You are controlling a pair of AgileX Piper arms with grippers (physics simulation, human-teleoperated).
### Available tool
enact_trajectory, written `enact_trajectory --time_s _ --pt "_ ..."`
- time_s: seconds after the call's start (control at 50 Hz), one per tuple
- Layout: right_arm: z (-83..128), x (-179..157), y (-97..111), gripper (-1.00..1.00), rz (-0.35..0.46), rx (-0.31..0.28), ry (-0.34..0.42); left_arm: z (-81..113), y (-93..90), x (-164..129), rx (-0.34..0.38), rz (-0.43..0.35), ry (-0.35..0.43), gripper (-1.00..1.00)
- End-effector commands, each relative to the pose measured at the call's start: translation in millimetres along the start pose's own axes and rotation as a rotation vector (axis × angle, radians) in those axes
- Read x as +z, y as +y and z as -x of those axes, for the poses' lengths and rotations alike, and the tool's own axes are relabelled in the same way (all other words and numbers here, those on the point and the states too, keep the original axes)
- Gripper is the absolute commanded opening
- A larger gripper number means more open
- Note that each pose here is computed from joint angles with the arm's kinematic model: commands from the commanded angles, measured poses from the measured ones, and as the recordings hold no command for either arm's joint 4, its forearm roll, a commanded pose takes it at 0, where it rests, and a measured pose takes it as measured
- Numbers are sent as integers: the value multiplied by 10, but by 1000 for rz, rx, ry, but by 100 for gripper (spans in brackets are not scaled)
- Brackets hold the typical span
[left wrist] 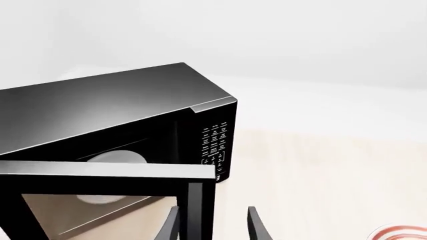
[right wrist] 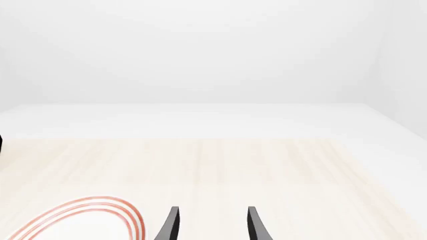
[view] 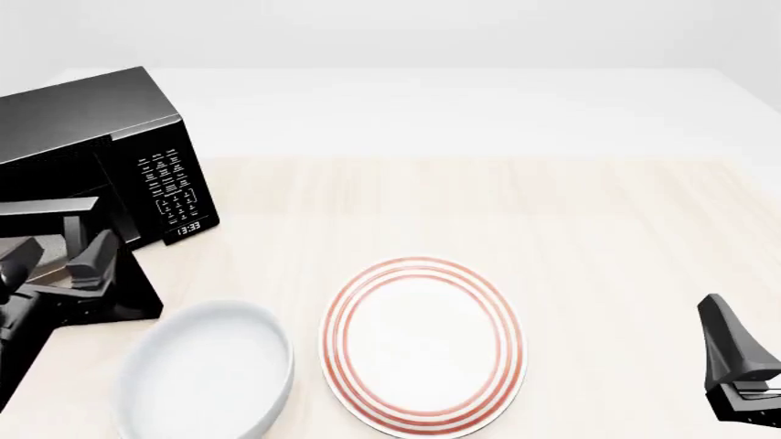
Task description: Open the microwave.
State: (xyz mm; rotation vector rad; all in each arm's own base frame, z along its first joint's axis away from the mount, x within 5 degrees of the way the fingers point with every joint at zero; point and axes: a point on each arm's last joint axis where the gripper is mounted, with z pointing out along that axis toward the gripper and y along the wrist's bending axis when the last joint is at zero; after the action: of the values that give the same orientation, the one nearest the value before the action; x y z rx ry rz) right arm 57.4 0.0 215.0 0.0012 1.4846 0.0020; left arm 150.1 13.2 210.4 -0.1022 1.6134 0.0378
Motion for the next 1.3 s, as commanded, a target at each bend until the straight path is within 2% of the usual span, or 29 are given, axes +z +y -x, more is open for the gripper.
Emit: enact_trajectory --time_s 0.02,0.4,0.5,0.62,0.66,0.7,0.74,0.8,0.88,0.9,1.04,1.3 --pt "0 0 0 100 0 0 0 117 4 -183 12 5 -28 100" --pt "0 0 0 100 0 0 0 383 -9 -478 6 3 -91 100" --pt "0 0 0 100 0 0 0 585 -17 -571 15 2 -109 100" --pt "0 0 0 100 0 0 0 692 -25 -634 28 -2 -120 100" --pt "0 0 0 100 0 0 0 654 -22 -648 29 1 -124 100" --pt "0 0 0 100 0 0 0 713 -22 -671 29 3 -126 100" --pt "0 0 0 100 0 0 0 659 -24 -677 32 -1 -127 100" --pt "0 0 0 100 0 0 0 799 -28 -713 43 1 -133 100" --pt "0 0 0 100 0 0 0 814 -34 -732 52 -6 -151 100" --pt "0 0 0 100 0 0 0 974 -45 -741 67 -10 -155 100" --pt "0 0 0 100 0 0 0 934 -45 -739 65 -11 -158 100" --pt "0 0 0 100 0 0 0 1159 -64 -572 101 -18 -146 100"
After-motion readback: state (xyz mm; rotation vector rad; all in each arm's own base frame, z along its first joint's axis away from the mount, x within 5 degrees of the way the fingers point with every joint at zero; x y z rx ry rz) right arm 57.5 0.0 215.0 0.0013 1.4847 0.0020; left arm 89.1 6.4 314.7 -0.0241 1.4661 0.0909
